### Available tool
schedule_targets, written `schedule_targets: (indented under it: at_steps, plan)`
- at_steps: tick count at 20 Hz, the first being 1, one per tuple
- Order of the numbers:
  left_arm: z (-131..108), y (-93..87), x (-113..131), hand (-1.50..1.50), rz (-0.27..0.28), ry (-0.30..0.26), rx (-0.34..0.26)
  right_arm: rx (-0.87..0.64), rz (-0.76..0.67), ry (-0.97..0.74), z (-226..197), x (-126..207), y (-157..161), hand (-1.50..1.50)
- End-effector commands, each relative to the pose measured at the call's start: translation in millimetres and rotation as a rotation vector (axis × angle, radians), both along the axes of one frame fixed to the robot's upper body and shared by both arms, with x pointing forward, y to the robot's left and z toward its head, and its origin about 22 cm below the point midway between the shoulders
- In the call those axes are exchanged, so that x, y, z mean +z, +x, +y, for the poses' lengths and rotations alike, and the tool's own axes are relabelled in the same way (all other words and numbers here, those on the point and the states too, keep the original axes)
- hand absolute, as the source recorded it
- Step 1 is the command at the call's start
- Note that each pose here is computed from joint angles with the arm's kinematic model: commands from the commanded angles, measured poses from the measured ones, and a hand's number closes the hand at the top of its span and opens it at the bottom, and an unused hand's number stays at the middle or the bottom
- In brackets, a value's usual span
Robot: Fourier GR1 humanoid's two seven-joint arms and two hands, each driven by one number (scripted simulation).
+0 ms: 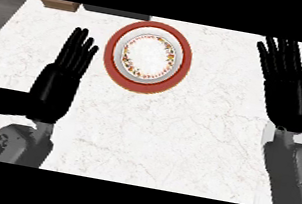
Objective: Pick the sweet potato from the plate and place it in the plate
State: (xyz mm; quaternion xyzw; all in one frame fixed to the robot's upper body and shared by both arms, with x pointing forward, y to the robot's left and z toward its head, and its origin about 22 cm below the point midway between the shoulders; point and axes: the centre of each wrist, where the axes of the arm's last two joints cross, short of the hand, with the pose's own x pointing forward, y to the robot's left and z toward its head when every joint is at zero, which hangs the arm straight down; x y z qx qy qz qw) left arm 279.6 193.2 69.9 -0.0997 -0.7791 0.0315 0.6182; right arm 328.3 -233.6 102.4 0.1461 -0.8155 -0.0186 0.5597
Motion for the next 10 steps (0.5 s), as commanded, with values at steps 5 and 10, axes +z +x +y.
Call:
schedule_targets:
  at_steps: [5,10]
  plan:
    - [104.1,-23.5,-39.3,0.0,0.142,0.511,0.229,0.239,0.218,0.214,-66.5,-34.4,-17.8,-1.5]
    - [137.6,-55.0,-58.6,0.0,0.235,0.645,0.258,-0.062,0.156,-0.03,-199.1,-24.8,-69.1,-1.5]
